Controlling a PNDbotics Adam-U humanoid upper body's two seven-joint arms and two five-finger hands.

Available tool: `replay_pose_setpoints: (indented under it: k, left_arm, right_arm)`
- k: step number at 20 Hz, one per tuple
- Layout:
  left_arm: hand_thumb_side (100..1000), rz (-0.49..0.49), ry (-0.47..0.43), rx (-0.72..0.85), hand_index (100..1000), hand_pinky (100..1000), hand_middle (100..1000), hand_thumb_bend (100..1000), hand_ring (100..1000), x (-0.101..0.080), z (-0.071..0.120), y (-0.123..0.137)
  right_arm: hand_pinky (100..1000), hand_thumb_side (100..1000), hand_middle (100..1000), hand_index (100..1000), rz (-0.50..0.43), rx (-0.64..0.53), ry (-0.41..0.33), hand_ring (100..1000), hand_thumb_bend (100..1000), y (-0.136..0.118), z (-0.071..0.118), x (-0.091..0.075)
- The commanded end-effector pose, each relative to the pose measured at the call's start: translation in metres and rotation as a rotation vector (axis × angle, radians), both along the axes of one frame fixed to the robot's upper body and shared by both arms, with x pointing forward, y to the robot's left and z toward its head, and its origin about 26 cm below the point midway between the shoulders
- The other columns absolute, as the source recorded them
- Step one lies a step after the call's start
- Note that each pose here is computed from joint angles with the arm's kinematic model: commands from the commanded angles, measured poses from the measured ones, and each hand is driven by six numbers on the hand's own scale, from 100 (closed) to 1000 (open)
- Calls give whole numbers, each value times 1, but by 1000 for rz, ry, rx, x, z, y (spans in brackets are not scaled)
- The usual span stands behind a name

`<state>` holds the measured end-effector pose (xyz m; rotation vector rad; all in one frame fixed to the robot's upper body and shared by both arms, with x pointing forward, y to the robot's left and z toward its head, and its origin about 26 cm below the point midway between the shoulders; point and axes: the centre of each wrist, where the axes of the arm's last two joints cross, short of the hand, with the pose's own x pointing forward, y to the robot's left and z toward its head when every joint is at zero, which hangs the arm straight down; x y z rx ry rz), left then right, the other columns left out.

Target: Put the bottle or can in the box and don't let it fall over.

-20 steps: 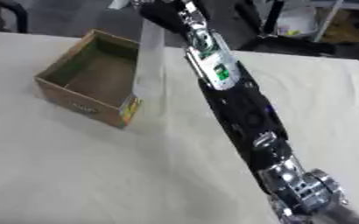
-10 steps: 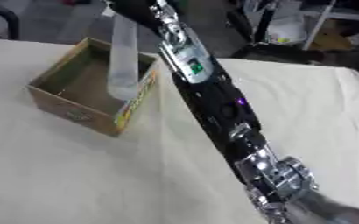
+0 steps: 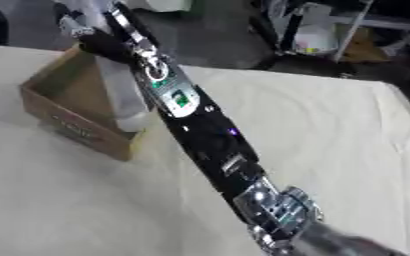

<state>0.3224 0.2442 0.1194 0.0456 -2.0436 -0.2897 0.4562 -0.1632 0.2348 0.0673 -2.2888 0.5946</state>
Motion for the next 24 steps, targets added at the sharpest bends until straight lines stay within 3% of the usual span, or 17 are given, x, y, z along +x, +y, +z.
replay_pose_setpoints:
  k: [1,10,14,15,17,21,24]
  left_arm:
    - [717,-21,-26,0,812,519,895,432,1000,1,8,-3]
    - [715,-59,-27,-4,812,520,893,436,1000,2,9,-10]
    - [713,-84,-35,-8,812,520,892,438,1000,5,13,-15]
    - [713,-86,-37,-9,812,520,892,439,1000,5,13,-15]
    - [713,-84,-37,-9,812,519,892,440,1000,5,13,-15]
    - [713,-74,-33,-9,811,519,892,442,1000,5,12,-13]
    - [713,-63,-32,-11,811,518,891,442,1000,5,11,-11]
  right_arm:
    - [611,467,548,609,11,-3,-43,790,100,3,11,-1]
    - [611,482,542,601,59,60,-101,780,100,15,27,-9]
    - [614,451,548,605,63,56,-105,786,100,16,28,-9]
    - [619,481,564,615,65,49,-102,793,100,17,27,-9]
    - [639,471,650,693,75,16,-96,821,100,17,20,-8]
    - [724,544,945,975,115,-124,-98,959,100,13,4,-6]
    - [772,623,1000,1000,143,-239,-108,1000,100,5,-8,-5]
